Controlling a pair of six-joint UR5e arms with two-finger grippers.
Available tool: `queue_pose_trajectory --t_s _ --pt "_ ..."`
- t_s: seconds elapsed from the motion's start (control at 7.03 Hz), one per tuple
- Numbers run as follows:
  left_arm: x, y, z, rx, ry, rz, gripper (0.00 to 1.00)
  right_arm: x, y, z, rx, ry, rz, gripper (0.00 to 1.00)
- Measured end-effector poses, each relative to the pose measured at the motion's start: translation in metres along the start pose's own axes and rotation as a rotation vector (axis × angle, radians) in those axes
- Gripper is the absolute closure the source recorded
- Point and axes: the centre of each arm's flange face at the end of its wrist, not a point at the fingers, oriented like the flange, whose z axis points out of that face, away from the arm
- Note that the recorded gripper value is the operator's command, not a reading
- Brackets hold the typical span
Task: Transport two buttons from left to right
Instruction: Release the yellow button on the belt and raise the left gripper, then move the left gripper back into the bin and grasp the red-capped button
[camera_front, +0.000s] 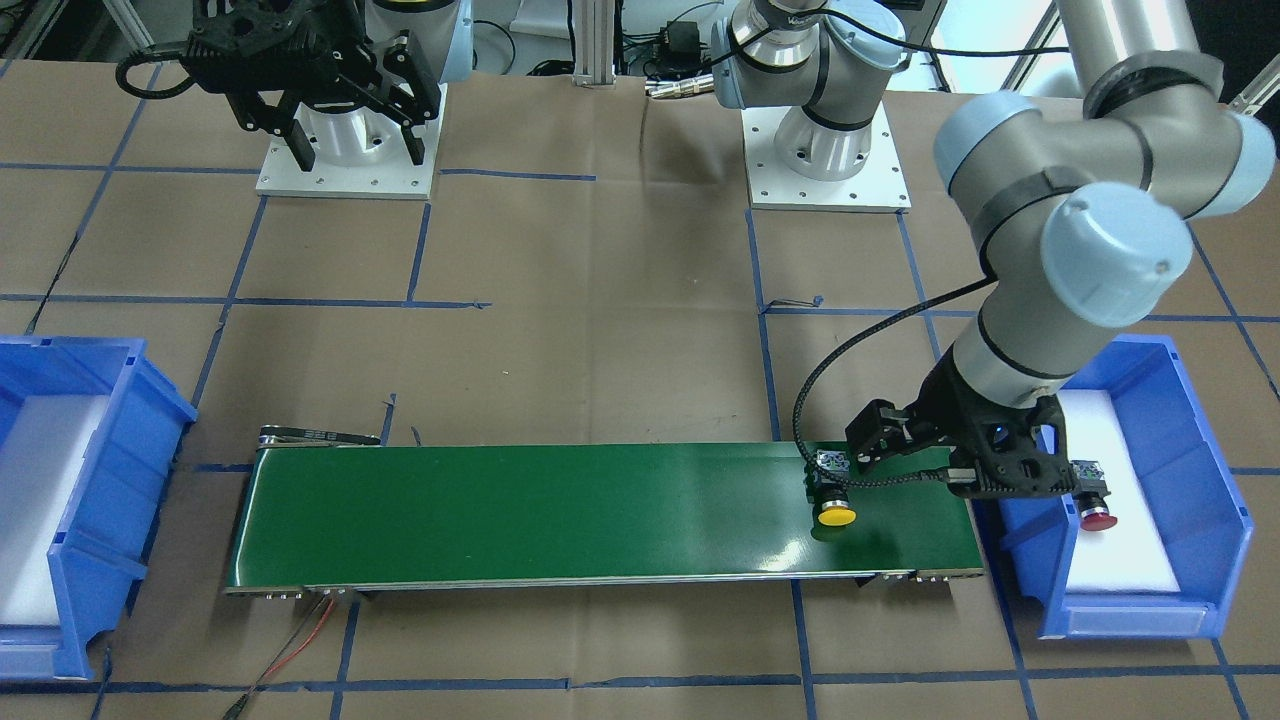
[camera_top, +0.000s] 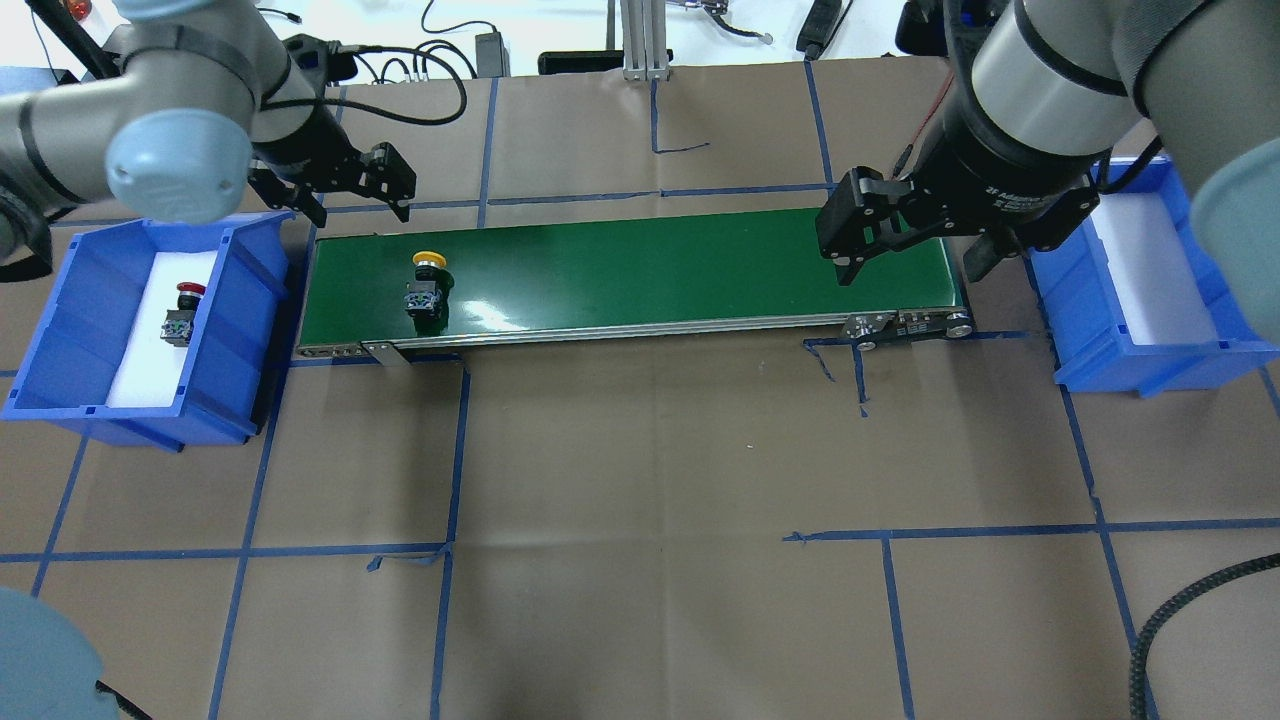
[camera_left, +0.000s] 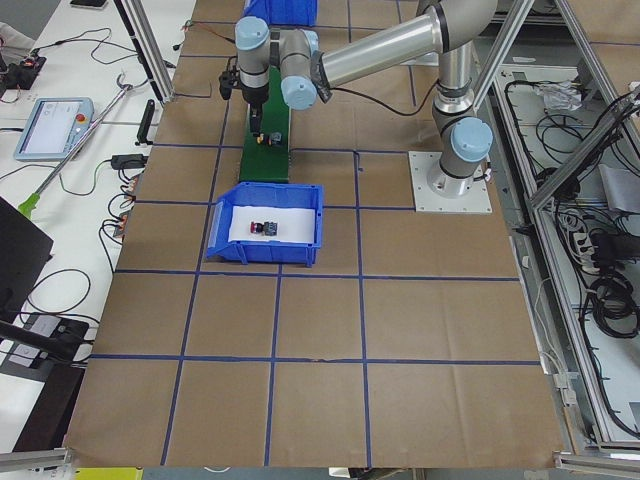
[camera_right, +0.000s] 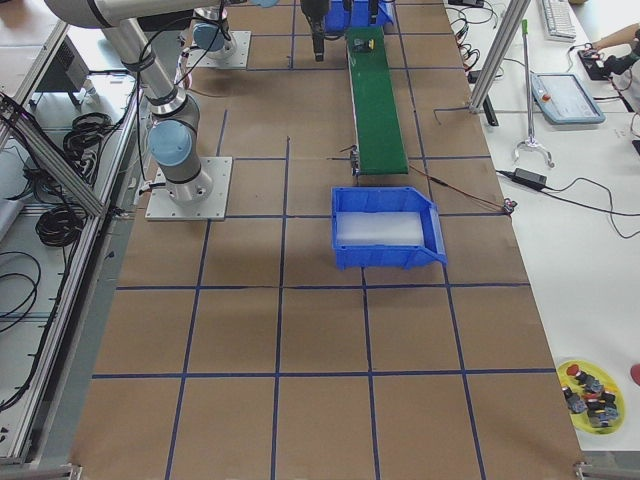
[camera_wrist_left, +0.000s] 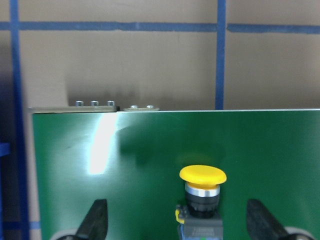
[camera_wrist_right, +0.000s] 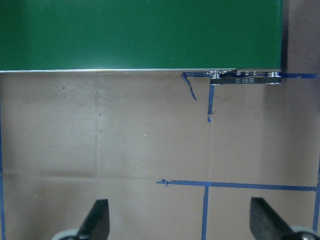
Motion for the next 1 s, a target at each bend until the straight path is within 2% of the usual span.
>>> queue_pose_trajectory --t_s 0.14,0.28,0.57,1.0 --pt "0.002 0.009 -0.038 -0.026 0.003 0.001 0.0 0.001 -0.001 -0.002 0.005 0.004 0.001 0.0" --pt "0.003 0.019 -0.06 -0.041 0.002 0.002 0.0 0.001 -0.001 -0.005 0.01 0.009 0.001 0.0" --pt "-0.015 0.023 -0.069 -0.048 -0.03 0.006 0.0 0.002 -0.001 -0.006 0.011 0.016 0.001 0.0" --pt "-0.13 0.022 -0.068 -0.061 -0.039 0.05 0.0 0.002 -0.002 -0.007 0.013 0.019 -0.002 0.0"
